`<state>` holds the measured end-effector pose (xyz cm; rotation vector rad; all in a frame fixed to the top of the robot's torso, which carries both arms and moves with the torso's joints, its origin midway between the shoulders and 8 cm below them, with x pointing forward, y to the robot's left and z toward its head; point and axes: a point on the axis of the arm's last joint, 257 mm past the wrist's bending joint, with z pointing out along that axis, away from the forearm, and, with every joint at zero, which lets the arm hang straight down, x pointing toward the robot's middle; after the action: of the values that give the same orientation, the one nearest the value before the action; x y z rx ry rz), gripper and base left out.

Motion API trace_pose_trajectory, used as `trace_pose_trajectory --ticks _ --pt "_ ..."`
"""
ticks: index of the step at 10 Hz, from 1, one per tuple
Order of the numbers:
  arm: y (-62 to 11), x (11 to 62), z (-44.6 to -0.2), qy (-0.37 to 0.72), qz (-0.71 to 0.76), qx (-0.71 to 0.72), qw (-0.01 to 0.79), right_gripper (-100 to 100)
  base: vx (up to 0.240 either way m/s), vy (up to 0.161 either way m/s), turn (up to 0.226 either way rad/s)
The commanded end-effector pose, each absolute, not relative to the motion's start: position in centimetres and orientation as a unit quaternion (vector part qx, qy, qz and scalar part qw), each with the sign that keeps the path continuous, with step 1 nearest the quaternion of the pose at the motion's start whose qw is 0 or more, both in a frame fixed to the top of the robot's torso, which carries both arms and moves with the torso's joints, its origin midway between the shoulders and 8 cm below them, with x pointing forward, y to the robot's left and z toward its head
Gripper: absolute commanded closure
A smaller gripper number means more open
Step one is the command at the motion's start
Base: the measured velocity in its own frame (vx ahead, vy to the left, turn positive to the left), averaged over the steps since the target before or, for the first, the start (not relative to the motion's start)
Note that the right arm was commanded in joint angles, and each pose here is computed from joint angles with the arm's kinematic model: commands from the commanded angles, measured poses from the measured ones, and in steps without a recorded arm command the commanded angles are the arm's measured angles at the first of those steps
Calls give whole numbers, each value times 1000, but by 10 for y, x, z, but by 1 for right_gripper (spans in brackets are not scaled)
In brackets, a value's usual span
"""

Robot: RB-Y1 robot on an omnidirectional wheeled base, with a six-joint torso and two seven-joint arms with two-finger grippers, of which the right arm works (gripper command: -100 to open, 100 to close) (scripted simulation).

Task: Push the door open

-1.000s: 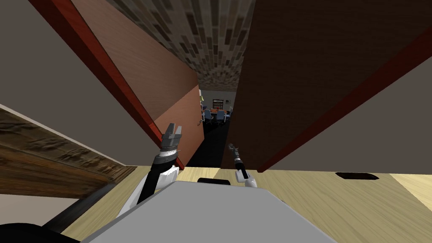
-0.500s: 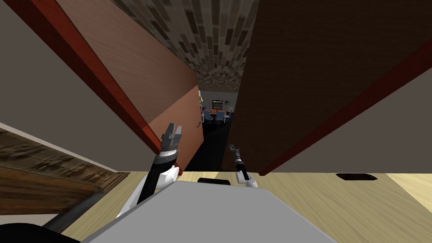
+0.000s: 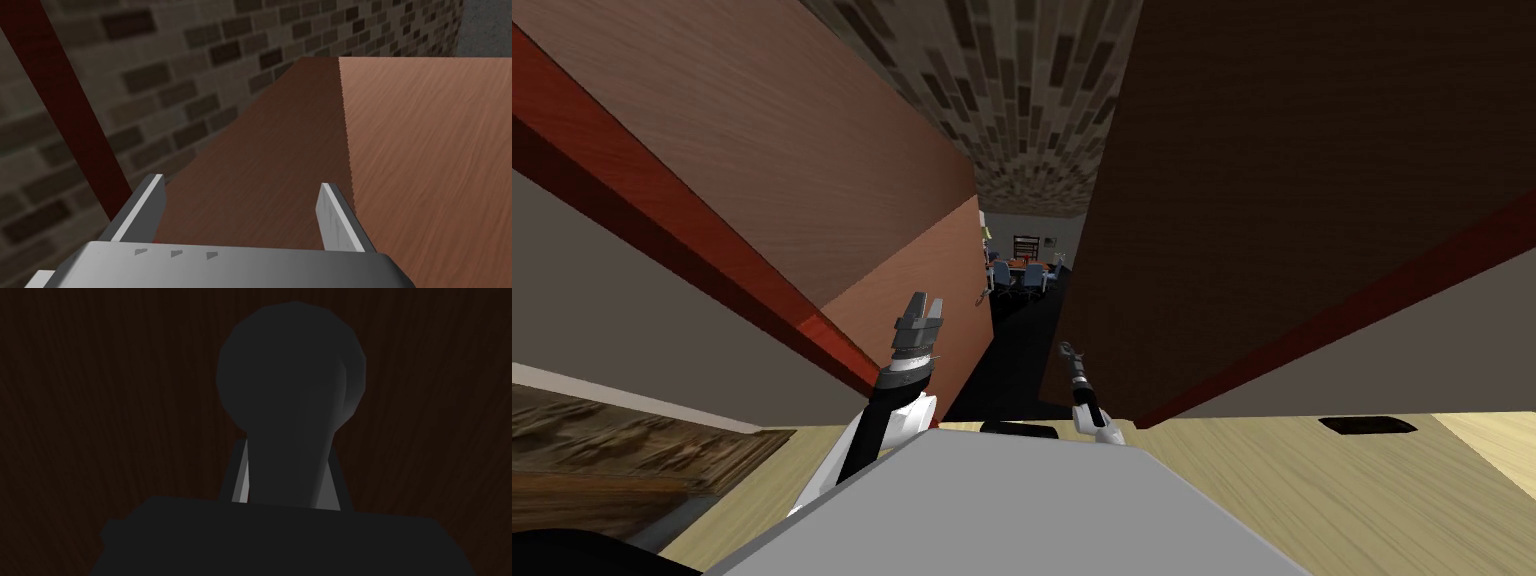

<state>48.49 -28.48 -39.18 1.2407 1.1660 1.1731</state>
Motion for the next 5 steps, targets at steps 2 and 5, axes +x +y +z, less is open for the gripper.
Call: trace_pose_trajectory --ticks 2,5 --pt "-306 486 -389 474 477 522 525 100 129 40 -33" --pt "-326 482 -390 461 464 533 536 100 192 78 -60"
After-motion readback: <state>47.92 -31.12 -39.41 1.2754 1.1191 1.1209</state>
